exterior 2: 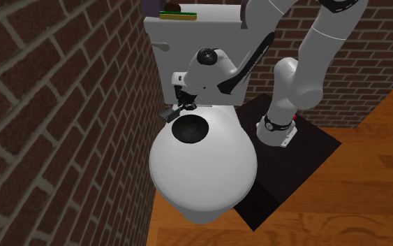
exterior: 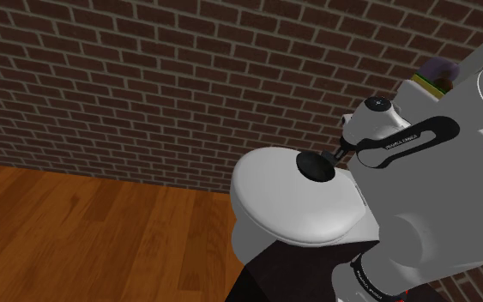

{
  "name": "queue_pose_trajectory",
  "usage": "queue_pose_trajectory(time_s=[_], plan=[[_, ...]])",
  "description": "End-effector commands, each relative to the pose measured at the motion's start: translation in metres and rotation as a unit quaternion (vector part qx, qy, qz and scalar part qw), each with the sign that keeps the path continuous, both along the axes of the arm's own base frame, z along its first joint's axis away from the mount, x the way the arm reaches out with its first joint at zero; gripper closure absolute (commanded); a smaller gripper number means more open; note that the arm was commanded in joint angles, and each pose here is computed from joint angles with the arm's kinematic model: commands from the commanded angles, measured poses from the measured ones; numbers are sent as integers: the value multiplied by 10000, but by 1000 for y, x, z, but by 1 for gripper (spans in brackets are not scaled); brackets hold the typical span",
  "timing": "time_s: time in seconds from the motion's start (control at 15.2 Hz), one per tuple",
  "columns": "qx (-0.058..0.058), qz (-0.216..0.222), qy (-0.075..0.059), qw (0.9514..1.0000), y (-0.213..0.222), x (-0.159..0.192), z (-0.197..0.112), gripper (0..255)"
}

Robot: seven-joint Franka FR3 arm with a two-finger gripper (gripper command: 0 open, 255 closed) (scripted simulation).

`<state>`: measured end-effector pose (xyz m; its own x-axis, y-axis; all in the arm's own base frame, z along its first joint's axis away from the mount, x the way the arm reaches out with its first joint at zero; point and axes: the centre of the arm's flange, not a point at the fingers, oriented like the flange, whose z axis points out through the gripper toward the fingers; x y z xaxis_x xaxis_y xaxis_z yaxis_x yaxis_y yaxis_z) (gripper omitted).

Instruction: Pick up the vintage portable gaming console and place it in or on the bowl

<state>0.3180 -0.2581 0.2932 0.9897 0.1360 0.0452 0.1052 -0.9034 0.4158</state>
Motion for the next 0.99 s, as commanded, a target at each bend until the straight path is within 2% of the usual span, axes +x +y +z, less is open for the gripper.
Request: queue_pose_trajectory(time_s=[0.0,0.4,0.92], plan=[[0,0,0,10000,0,0,0,255],[0,0,0,10000,0,0,0,255],[0,0,0,10000,0,0,42,255]])
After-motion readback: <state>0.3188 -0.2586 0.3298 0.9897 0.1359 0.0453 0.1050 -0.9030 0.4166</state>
